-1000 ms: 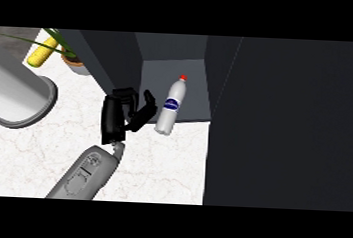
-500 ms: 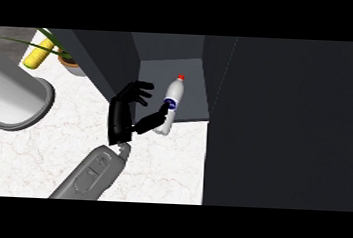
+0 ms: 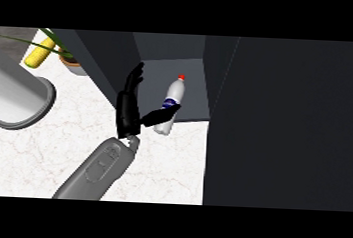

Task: Pick up the bottled water, place it into the cabinet and close the cabinet

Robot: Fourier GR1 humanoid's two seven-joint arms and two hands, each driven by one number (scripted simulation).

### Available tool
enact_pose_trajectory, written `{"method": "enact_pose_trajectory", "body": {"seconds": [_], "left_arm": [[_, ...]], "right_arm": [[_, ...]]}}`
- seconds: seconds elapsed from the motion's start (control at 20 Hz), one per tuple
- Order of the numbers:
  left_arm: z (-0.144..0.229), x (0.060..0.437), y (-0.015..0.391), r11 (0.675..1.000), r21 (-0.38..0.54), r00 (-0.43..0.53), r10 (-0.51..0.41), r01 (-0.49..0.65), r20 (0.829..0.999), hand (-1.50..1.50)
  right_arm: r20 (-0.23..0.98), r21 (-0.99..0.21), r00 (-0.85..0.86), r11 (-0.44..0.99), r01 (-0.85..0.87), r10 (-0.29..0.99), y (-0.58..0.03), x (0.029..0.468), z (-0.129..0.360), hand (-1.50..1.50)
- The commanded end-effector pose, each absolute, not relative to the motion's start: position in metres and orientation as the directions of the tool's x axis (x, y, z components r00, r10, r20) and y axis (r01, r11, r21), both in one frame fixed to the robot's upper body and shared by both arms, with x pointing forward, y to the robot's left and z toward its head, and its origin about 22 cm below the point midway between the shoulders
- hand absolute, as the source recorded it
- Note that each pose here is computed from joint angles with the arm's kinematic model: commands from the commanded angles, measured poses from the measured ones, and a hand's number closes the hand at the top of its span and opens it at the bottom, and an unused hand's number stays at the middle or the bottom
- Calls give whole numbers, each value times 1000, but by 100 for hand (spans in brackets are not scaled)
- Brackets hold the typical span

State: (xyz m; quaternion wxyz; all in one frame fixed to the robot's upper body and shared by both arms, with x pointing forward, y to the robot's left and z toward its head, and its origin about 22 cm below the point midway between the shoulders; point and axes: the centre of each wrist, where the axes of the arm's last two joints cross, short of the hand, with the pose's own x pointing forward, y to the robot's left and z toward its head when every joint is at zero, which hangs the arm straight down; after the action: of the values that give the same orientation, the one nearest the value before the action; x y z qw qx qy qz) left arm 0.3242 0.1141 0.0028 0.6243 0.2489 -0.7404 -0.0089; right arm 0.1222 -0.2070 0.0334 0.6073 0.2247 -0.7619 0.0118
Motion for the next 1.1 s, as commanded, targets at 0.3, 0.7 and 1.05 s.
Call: {"method": "enact_pose_trajectory", "body": {"seconds": [0.3, 0.7, 1.05], "left_arm": [[61, 380, 142, 945, 191, -225, -254, -266, 941, -150], [41, 367, 142, 993, 11, -351, -53, -121, 935, -150], [57, 365, 152, 999, -54, -392, 49, -2, 919, -150]], "right_arm": [[925, 258, -177, 897, -358, -336, -209, 120, 39, -150], [930, 230, -201, 914, -335, -307, -212, 118, 40, -150], [931, 240, -201, 928, -287, -303, -221, 120, 42, -150]]}}
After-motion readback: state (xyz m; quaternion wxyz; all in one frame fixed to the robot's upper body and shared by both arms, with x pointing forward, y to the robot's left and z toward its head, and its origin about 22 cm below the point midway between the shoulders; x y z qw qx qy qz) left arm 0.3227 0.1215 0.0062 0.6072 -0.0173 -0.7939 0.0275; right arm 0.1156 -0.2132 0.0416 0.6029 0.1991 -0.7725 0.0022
